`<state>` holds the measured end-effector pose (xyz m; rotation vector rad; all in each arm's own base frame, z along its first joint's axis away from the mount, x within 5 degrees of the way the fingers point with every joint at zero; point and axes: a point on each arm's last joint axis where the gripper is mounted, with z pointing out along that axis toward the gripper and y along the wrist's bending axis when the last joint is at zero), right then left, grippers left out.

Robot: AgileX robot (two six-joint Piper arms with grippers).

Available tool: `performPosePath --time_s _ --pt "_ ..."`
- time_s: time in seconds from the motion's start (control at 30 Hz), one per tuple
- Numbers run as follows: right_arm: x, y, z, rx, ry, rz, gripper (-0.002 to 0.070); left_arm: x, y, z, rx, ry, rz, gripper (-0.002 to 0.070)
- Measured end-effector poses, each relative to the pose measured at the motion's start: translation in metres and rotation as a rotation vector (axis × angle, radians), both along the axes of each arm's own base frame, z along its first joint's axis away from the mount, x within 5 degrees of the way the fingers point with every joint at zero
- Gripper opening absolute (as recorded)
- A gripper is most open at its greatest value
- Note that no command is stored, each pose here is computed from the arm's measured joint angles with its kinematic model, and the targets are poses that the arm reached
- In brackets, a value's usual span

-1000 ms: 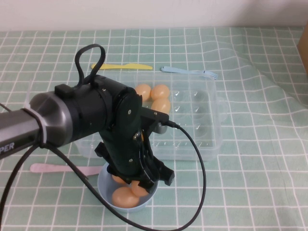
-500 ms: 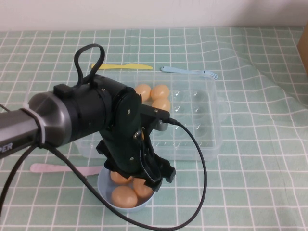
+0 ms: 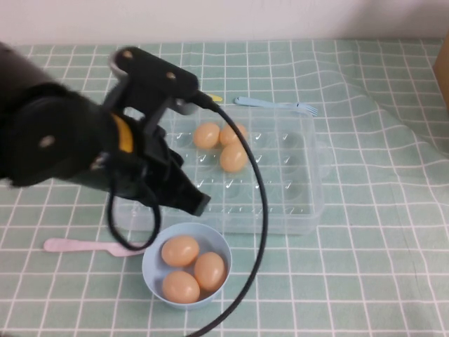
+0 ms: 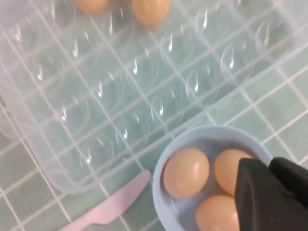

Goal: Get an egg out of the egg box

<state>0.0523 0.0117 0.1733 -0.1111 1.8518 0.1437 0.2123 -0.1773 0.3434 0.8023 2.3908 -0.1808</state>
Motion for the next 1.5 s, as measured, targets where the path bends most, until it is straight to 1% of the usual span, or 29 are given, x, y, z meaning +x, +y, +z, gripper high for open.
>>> performPosePath --time_s 0.1,0.23,0.3,0.5,0.57,0.63,0.8,1.0,1.23,1.33,1.4,1.43,1.5 --pt "0.000 0.000 0.000 0.000 0.000 0.000 -0.0017 -0.014 0.012 0.008 -0.051 -0.069 -0.014 0.0008" --pt "0.000 0.000 0.000 0.000 0.000 0.000 -0.0017 -0.038 0.032 0.003 -0.126 -0.155 -0.033 -0.0001" --pt "0.000 0.000 0.000 0.000 0.000 0.000 -0.0017 -0.052 0.043 -0.001 -0.179 -0.212 -0.046 -0.0001" --pt "0.000 0.000 0.000 0.000 0.000 0.000 -0.0017 -0.090 0.073 -0.019 -0.389 -0.378 -0.047 -0.0002" --pt "0.000 0.000 0.000 0.000 0.000 0.000 -0.0017 -0.100 0.082 -0.028 -0.422 -0.406 -0.050 -0.0002" --pt "0.000 0.000 0.000 0.000 0.000 0.000 -0.0017 -0.107 0.088 -0.038 -0.432 -0.419 -0.054 -0.0002" --pt "0.000 0.000 0.000 0.000 0.002 0.000 -0.0017 -0.114 0.095 -0.060 -0.390 -0.405 -0.063 -0.0002" --pt "0.000 0.000 0.000 0.000 0.002 0.000 -0.0017 -0.114 0.094 -0.063 -0.403 -0.408 -0.064 -0.0002" --pt "0.000 0.000 0.000 0.000 0.002 0.000 -0.0017 -0.113 0.092 -0.052 -0.452 -0.545 -0.119 -0.0003" --pt "0.000 0.000 0.000 0.000 0.002 0.000 -0.0017 -0.121 0.097 -0.058 -0.483 -0.618 -0.145 -0.0003" --pt "0.000 0.000 0.000 0.000 0.002 0.000 -0.0017 -0.126 0.107 -0.068 -0.506 -0.665 -0.118 -0.0003" --pt "0.000 0.000 0.000 0.000 0.002 0.000 -0.0017 -0.129 0.112 -0.072 -0.506 -0.731 -0.105 -0.0003" --pt "0.000 0.000 0.000 0.000 0.002 0.000 -0.0017 -0.131 0.124 -0.079 -0.508 -0.832 -0.034 -0.0003"
